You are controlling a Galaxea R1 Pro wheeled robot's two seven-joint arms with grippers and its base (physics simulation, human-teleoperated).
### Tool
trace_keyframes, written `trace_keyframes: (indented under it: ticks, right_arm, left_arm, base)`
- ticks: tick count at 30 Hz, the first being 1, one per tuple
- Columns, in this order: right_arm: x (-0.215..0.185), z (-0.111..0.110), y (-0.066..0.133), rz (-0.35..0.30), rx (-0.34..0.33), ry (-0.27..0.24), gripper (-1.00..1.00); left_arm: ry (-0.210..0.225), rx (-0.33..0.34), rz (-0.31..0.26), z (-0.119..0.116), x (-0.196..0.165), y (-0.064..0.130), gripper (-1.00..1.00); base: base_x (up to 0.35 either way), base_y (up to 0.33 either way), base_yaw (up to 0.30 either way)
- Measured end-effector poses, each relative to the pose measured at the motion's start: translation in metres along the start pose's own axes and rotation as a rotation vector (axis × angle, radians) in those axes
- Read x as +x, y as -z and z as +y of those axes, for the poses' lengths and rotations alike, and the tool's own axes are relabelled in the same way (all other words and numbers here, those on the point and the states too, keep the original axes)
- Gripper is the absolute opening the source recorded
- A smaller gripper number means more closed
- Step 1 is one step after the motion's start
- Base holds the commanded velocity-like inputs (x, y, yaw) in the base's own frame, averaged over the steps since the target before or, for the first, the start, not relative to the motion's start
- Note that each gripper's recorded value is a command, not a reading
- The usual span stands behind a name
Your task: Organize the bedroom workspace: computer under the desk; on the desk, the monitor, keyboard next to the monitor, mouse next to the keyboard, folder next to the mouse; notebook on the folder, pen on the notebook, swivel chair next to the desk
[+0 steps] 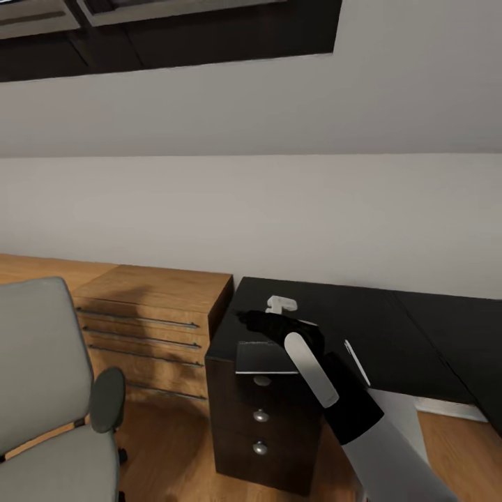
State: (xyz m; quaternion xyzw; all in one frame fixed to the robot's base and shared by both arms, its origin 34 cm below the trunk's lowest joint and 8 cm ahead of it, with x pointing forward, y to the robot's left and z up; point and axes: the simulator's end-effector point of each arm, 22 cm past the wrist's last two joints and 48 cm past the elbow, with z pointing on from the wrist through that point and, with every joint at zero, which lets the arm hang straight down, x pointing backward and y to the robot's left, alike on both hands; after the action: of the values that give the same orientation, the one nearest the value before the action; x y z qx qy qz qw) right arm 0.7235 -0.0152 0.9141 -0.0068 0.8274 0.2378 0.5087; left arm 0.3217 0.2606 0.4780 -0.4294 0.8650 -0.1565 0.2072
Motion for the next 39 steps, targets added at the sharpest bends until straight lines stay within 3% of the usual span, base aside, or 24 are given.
trace_keyframes:
  ticks: [12,14,17,18,19,20,22,25,28,30,32,35,39]
  right_arm:
    - [0.001,0.002,0.003,-0.001,-0.010,-0.001,1.00]
    - [-0.002,0.017,0.019,-0.025,-0.051,0.000,1.00]
    - [0.004,0.030,0.033,0.000,-0.086,0.029,1.00]
    - [0.009,0.036,0.042,0.017,-0.108,0.047,1.00]
    - [0.008,0.035,0.045,0.014,-0.109,0.055,1.00]
    - [0.002,0.018,0.053,0.002,-0.087,0.092,1.00]
    - [0.008,-0.011,0.058,0.042,-0.042,0.150,1.00]
    - [0.014,-0.029,0.062,0.088,-0.019,0.185,1.00]
    - [0.018,-0.034,0.066,0.127,-0.042,0.188,1.00]
    - [0.015,-0.039,0.073,0.167,-0.093,0.152,1.00]
    - [0.003,-0.042,0.078,0.149,-0.134,0.102,1.00]
    - [-0.006,-0.043,0.081,0.130,-0.166,0.065,1.00]
    - [-0.010,-0.043,0.084,0.120,-0.184,0.048,1.00]
  left_arm:
    - [-0.014,0.023,0.006,-0.010,0.003,0.000,1.00]
    - [-0.037,0.064,0.007,-0.034,-0.004,-0.006,1.00]
    - [-0.062,0.140,-0.011,-0.085,-0.033,-0.016,1.00]
    - [-0.107,0.206,0.086,-0.126,-0.022,-0.029,1.00]
    - [-0.135,0.306,0.053,-0.196,-0.061,-0.035,1.00]
    - [-0.140,0.357,0.068,-0.235,-0.080,-0.046,1.00]
    - [-0.122,0.364,0.099,-0.242,-0.081,-0.056,1.00]
    - [-0.110,0.389,0.102,-0.259,-0.090,-0.060,1.00]
    - [-0.107,0.412,0.091,-0.276,-0.098,-0.060,1.00]
    - [-0.111,0.425,0.075,-0.290,-0.111,-0.060,1.00]
    - [-0.113,0.435,0.063,-0.301,-0.121,-0.059,1.00]
    - [-0.109,0.461,0.050,-0.319,-0.135,-0.054,1.00]
    - [-0.069,0.583,0.020,-0.365,-0.166,-0.034,1.00]
  base:
    - [-0.174,0.001,-0.112]
    - [-0.005,0.000,-0.243]
    - [-0.002,0.000,-0.279]
    - [0.000,0.000,-0.284]
    - [0.000,0.000,-0.139]
    - [0.000,0.000,-0.089]
    - [0.000,0.000,-0.051]
    - [0.000,0.000,-0.026]
    - [0.000,0.000,-0.009]
    - [0.000,0.000,-0.004]
    - [0.000,0.000,-0.002]
    - [0.000,0.000,0.000]
    - [0.000,0.000,0.000]
